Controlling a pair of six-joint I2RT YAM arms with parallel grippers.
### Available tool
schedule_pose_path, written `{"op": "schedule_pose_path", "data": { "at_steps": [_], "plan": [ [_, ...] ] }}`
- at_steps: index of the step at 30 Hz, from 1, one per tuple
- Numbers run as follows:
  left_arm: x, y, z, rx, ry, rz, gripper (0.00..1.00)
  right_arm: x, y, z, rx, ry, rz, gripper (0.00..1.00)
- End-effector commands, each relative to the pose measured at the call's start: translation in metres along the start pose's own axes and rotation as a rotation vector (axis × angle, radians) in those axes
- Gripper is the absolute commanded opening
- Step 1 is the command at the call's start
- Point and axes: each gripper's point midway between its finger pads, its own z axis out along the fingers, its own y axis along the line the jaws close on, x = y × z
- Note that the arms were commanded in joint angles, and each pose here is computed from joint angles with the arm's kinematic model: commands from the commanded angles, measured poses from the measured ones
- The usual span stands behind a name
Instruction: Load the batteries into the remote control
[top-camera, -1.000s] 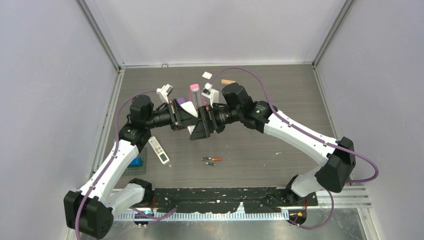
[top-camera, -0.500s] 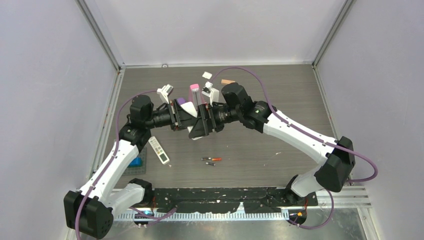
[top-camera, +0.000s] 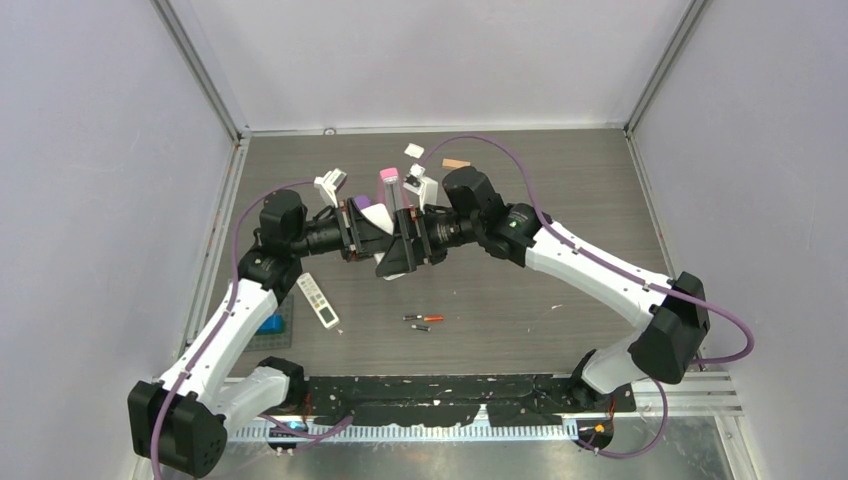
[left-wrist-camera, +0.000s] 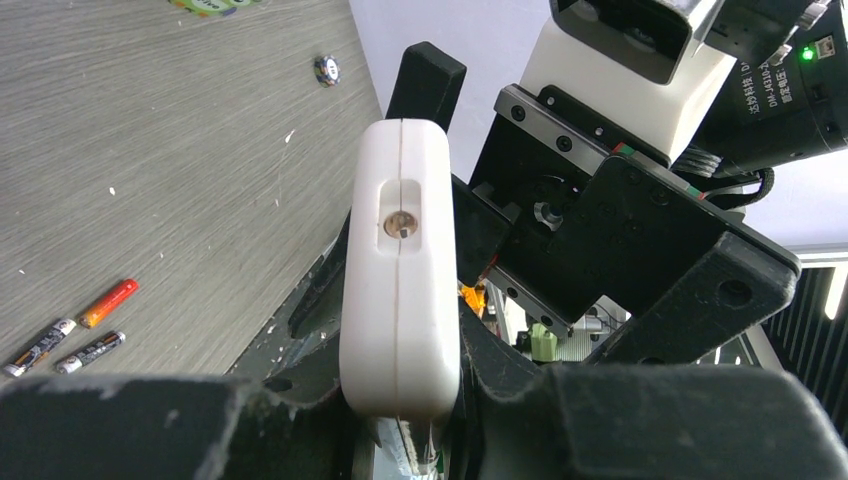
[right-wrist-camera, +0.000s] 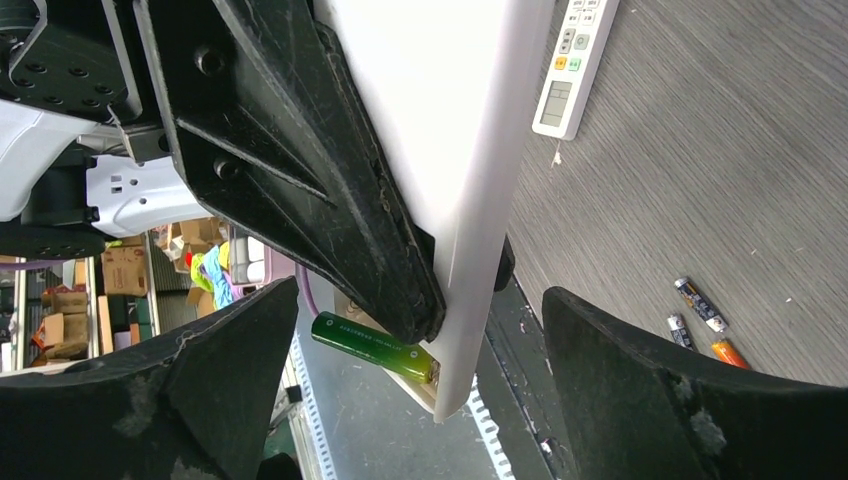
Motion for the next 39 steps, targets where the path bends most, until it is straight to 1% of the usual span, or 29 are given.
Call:
{"op": "schedule_pose_path", "data": {
  "at_steps": [1,6,9,15,16,17,18,20,24,25,29,32,34,35,36,37,38,39],
  "plan": [
    [-0.006,-0.017,-0.002,0.051,-0.004,0.049,0.0,-0.007,0.017,-0.007,-0.056,-0.037,-0.057,0.98],
    [-0.01,-0.018,-0.002,0.046,-0.02,0.049,0.0,-0.008,0.024,-0.014,-0.074,-0.054,-0.103,0.96],
    [-0.011,-0.018,-0.002,0.046,-0.024,0.05,0.0,-0.008,0.023,-0.015,-0.07,-0.056,-0.109,0.93],
    [-0.009,-0.018,-0.003,0.049,-0.017,0.047,0.0,-0.007,0.023,-0.013,-0.081,-0.064,-0.08,0.79],
    [-0.008,-0.018,-0.003,0.049,-0.018,0.044,0.0,-0.008,0.023,-0.013,-0.08,-0.066,-0.076,0.73],
    [-0.008,-0.018,-0.004,0.05,-0.017,0.042,0.0,-0.008,0.023,-0.013,-0.081,-0.066,-0.074,0.71],
    [-0.007,-0.019,-0.004,0.051,-0.016,0.041,0.0,-0.008,0.023,-0.013,-0.081,-0.068,-0.073,0.66],
    [-0.007,-0.019,-0.004,0.051,-0.017,0.037,0.0,-0.008,0.023,-0.013,-0.082,-0.066,-0.071,0.61],
    [-0.006,-0.021,-0.005,0.055,-0.013,0.032,0.0,-0.007,0.024,-0.012,-0.091,-0.065,-0.065,0.54],
    [-0.008,-0.024,-0.005,0.068,-0.019,0.049,0.0,-0.007,0.024,-0.012,-0.094,-0.065,-0.062,0.51],
    [-0.008,-0.028,-0.005,0.091,-0.016,0.048,0.0,-0.007,0.025,-0.012,-0.099,-0.067,-0.059,0.46],
    [-0.009,-0.03,-0.004,0.103,-0.013,0.047,0.0,-0.007,0.027,-0.013,-0.108,-0.072,-0.057,0.44],
    [-0.008,-0.03,-0.004,0.104,-0.011,0.043,0.0,-0.008,0.028,-0.014,-0.115,-0.074,-0.056,0.44],
    [-0.008,-0.031,-0.004,0.108,-0.009,0.044,0.0,-0.008,0.028,-0.014,-0.117,-0.074,-0.054,0.48],
    [-0.008,-0.03,-0.004,0.11,-0.009,0.043,0.0,-0.009,0.029,-0.015,-0.12,-0.08,-0.05,0.61],
    [-0.008,-0.031,-0.004,0.112,-0.008,0.043,0.0,-0.009,0.028,-0.015,-0.12,-0.087,-0.05,0.68],
    [-0.008,-0.03,-0.004,0.113,-0.008,0.041,0.0,-0.01,0.03,-0.017,-0.123,-0.096,-0.049,0.79],
    [-0.008,-0.03,-0.004,0.115,-0.008,0.041,0.0,-0.011,0.03,-0.018,-0.127,-0.101,-0.052,0.83]
  ]
}}
